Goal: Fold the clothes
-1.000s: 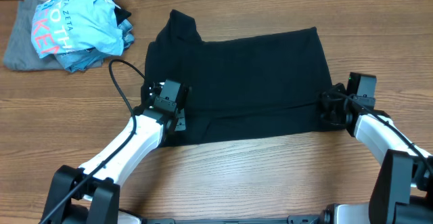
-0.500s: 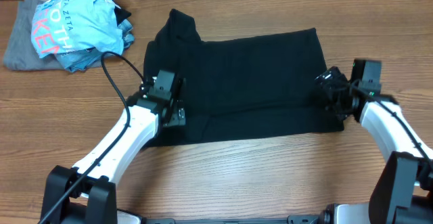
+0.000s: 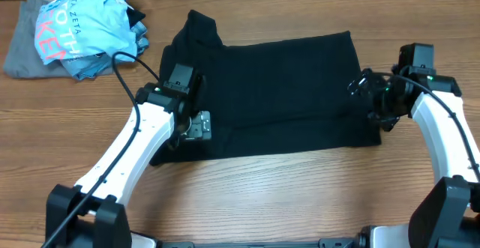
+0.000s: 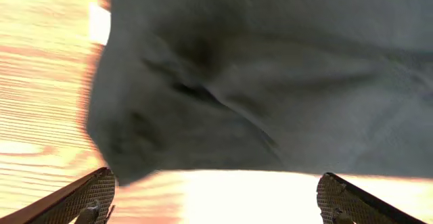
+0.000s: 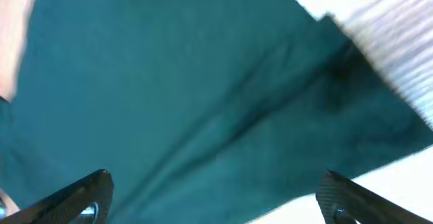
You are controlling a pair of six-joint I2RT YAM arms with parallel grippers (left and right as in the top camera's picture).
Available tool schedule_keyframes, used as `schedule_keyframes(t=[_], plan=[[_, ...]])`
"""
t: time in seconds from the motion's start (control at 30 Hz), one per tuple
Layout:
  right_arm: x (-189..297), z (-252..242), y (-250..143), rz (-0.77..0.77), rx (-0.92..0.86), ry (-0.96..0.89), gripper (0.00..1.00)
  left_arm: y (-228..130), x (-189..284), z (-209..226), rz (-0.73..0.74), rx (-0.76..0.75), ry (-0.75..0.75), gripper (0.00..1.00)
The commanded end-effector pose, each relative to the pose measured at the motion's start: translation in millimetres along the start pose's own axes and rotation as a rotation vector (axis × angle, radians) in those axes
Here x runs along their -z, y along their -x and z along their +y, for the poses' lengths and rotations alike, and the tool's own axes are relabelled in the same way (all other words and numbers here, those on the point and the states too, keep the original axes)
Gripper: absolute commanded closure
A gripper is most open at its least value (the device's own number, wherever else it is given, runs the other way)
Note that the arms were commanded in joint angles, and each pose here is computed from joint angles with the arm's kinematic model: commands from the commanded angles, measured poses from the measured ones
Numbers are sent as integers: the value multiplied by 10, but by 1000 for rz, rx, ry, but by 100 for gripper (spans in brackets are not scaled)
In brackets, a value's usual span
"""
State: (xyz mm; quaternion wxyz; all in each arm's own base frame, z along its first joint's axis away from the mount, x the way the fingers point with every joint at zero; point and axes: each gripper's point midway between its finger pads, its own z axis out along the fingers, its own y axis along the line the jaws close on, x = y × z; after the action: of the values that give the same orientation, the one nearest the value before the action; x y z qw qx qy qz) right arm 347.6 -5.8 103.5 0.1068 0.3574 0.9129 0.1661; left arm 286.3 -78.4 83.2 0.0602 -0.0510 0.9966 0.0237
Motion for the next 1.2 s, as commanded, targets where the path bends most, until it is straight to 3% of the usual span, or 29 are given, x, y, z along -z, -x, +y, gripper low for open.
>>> schedule_keyframes(t=[0.0, 0.27, 0.53, 0.63, 0.73, 0.8, 0.93, 1.07, 1.17], plan=[[-184, -5, -212, 67, 47, -11, 0, -268, -173, -269, 167, 24, -153, 2], [-326, 63, -352, 89, 94, -11, 0, -457, -509, -428, 308, 44, -136, 2], [-330, 72, -315, 71, 99, -11, 0, -315, -624, -521, 262, 42, -167, 9], [-341, 73, -302, 64, 101, -8, 0, -272, -631, -542, 244, 40, -176, 21], [-348, 37, -282, 53, 101, -29, 2, -238, -638, -552, 229, 28, -180, 51], [-361, -9, -276, 45, 100, -49, 3, -225, -641, -553, 224, 29, -182, 64], [-448, -105, -325, 49, 97, -65, 4, -213, -636, -554, 221, 31, -184, 69], [-565, -191, -378, 49, 85, -65, 7, -177, -637, -572, 207, 31, -191, 89], [-661, -273, -443, 55, 47, -67, 9, -133, -623, -588, 193, 30, -197, 91]])
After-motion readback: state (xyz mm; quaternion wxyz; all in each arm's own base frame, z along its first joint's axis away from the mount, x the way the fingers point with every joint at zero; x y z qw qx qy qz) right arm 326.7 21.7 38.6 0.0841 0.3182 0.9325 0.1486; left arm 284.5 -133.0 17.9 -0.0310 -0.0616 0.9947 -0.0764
